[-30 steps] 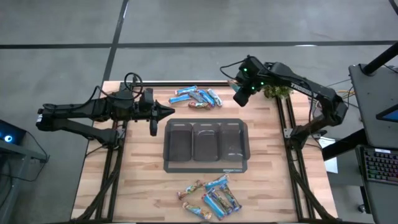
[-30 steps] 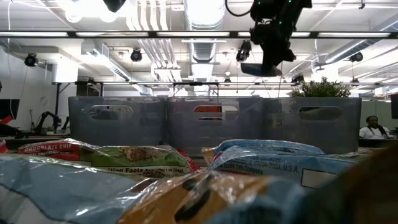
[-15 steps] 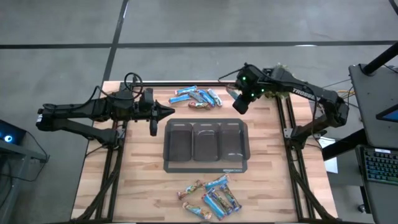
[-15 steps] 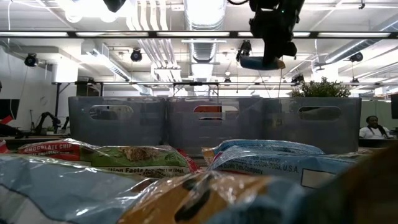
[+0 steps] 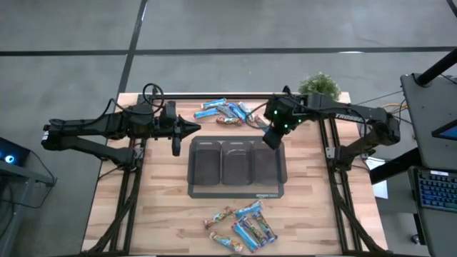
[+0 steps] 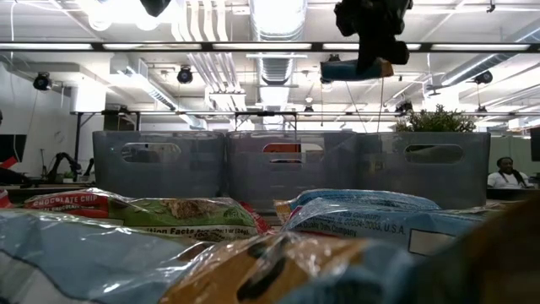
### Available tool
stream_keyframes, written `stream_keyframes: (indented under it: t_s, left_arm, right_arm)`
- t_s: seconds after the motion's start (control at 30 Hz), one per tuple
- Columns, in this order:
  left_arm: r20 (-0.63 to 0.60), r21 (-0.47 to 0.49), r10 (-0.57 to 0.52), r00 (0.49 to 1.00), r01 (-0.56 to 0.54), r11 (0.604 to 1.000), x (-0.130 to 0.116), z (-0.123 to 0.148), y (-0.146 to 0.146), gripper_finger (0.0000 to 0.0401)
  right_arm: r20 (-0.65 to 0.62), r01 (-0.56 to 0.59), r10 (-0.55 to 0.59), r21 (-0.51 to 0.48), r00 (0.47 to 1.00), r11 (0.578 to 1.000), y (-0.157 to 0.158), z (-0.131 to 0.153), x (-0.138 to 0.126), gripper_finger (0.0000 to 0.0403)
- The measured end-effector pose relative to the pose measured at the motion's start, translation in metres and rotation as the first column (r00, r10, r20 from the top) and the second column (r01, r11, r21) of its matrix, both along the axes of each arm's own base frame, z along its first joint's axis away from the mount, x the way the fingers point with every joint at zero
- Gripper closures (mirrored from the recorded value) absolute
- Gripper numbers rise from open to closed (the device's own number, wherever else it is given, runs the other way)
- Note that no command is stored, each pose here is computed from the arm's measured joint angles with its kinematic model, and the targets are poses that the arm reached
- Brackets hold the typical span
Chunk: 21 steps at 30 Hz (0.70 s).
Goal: Pick and place Granola Bars by type
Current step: Put the yellow granola bar into the right black bin
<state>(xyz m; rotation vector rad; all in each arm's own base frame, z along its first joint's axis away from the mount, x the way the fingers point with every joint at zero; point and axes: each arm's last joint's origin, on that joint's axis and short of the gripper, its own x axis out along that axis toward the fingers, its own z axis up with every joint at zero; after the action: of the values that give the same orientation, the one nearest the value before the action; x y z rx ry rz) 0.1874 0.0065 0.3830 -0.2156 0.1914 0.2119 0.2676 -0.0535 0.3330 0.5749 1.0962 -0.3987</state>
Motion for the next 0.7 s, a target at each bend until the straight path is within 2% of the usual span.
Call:
stream_keyframes:
  t_s: [0.33, 0.5, 0.7]
  left_arm:
    - [0.000, 0.001, 0.000, 1.000, 0.000, 1.000, 0.000, 0.000, 0.000, 0.0401]
    - [-0.001, 0.001, 0.000, 1.000, 0.000, 1.000, 0.000, 0.000, 0.000, 0.0401]
    - [-0.002, 0.001, 0.000, 1.000, 0.000, 1.000, 0.000, 0.000, 0.000, 0.0401]
  right_arm:
    - [-0.003, 0.056, -0.056, 0.089, 0.998, 0.994, 0.041, 0.000, 0.005, 0.0355]
    - [-0.014, 0.140, -0.139, 0.136, 0.990, 0.981, 0.056, 0.000, 0.005, 0.0355]
    - [-0.031, 0.255, -0.253, 0.133, 0.967, 0.958, 0.072, -0.005, 0.004, 0.0355]
